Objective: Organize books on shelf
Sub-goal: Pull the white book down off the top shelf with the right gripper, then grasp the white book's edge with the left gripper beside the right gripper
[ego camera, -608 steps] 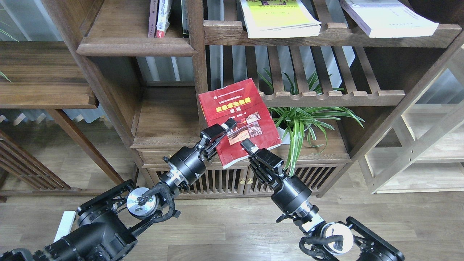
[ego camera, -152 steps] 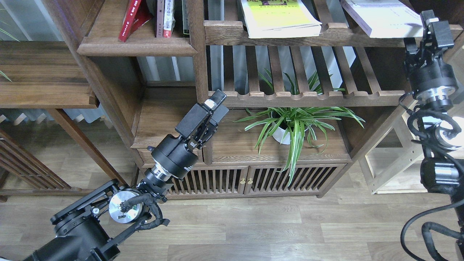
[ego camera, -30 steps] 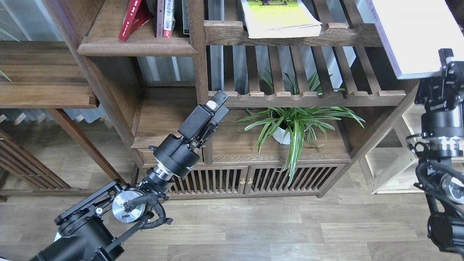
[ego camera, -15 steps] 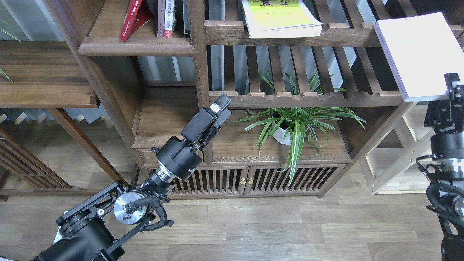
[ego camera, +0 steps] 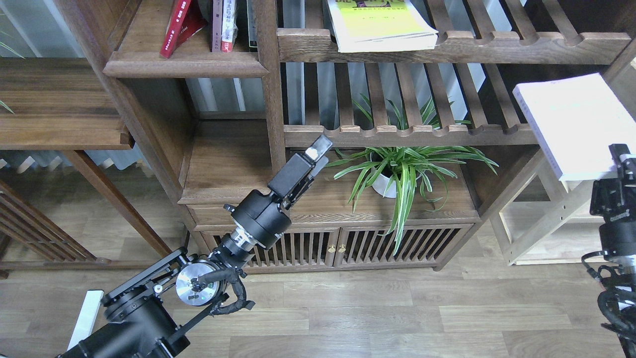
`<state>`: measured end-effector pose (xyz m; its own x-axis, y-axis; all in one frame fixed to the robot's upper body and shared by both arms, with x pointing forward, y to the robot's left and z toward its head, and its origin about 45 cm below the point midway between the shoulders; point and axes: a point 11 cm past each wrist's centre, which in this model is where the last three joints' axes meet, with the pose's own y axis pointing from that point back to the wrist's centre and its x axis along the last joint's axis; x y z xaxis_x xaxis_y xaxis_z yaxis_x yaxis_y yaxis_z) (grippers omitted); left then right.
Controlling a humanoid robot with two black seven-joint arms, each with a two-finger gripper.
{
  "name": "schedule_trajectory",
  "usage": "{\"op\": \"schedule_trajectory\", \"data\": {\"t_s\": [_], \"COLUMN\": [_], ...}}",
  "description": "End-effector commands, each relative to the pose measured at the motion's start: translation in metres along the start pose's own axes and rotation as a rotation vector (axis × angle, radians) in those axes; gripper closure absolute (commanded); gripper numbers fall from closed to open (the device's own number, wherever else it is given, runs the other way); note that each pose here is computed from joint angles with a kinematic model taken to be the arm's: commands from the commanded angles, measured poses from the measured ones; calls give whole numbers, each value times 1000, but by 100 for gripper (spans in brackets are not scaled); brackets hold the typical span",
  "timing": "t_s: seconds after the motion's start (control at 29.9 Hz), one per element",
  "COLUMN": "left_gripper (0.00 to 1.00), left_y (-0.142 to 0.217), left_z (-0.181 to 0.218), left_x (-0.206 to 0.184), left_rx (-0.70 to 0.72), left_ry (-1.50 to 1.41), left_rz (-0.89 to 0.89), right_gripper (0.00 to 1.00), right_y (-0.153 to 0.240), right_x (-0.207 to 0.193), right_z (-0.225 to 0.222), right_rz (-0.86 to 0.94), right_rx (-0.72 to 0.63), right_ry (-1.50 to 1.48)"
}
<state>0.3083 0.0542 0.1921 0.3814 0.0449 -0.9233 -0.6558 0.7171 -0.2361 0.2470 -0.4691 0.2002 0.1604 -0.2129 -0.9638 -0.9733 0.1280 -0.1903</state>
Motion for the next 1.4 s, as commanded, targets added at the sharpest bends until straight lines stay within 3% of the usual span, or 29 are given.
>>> {"op": "schedule_trajectory", "data": {"t_s": [0.0,0.37,0.6,1.37], "left_gripper": [2,2,4,6], "left_y": [5,7,5,8], "left_z": [-5,-11,-13,-22], "left_x": [16,22,17,17], "left_rx": [21,25,13,-7], "left_ry": [-12,68,177,384], "left_rz": [48,75,67,82], "right_gripper": [100,100,100,99], "right_y": [5,20,10,12], "right_x": [10,35,33,19], "right_z": [19,86,140,237], "right_rz": [32,98,70,19], "right_rx": [-51,-206,-337,-444], "right_ry": [-15,-73,-109,-281]}}
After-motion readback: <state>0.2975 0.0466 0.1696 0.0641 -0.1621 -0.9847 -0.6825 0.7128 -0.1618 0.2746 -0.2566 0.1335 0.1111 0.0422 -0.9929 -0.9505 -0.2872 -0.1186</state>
